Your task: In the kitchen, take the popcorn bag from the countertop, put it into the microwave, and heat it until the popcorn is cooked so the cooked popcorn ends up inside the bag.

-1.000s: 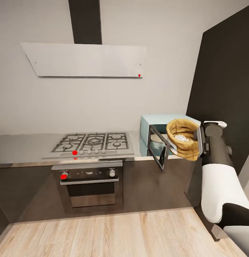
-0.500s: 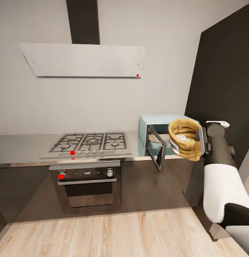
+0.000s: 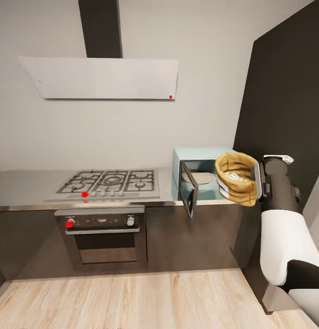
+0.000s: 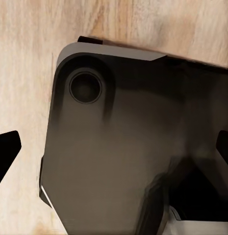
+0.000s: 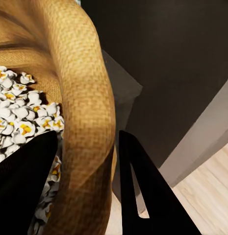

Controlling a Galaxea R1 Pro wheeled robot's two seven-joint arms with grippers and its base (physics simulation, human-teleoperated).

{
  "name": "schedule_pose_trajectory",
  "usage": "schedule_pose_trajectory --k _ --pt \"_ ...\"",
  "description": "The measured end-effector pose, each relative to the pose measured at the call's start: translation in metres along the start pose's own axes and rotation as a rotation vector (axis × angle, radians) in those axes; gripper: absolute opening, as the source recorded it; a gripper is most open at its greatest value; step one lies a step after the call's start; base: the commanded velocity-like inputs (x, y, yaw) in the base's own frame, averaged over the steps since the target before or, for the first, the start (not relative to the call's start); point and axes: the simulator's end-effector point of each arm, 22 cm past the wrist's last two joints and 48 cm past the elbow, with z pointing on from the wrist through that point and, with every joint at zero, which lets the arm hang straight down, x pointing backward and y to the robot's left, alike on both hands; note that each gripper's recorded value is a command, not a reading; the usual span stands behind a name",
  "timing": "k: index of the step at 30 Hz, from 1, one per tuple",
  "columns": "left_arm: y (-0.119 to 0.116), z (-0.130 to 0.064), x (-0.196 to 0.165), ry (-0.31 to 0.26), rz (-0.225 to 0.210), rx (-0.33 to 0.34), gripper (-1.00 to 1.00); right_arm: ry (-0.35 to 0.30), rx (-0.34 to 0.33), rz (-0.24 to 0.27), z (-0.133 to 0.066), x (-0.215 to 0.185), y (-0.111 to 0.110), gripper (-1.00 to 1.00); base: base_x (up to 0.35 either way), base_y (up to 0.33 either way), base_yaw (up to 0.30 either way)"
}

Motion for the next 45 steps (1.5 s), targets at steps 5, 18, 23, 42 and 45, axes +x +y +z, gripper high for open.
schedule_pose_trajectory --k 5,18,23,42,45 --pt "0.000 0.000 -0.001 -0.004 0.000 0.001 1.00 -0.002 -0.001 0.002 -0.002 -0.001 -0.001 -1.00 0.000 -0.065 0.232" --pt "-0.001 0.000 -0.004 -0.010 0.000 0.002 1.00 -0.003 -0.001 0.006 -0.004 -0.002 -0.003 -1.00 0.000 -0.001 0.140" --pt "-0.001 0.000 -0.004 -0.010 0.000 0.002 1.00 0.023 0.005 -0.011 0.003 0.017 -0.004 -1.00 0.000 0.000 0.001" --pt "-0.001 0.000 -0.004 -0.010 0.000 0.002 1.00 0.109 0.008 -0.001 0.029 0.047 -0.029 -1.00 0.000 0.000 0.000" --pt "-0.001 0.000 -0.004 -0.010 0.000 0.002 1.00 0.111 -0.018 -0.002 0.029 0.048 -0.022 -1.00 0.000 0.000 0.000"
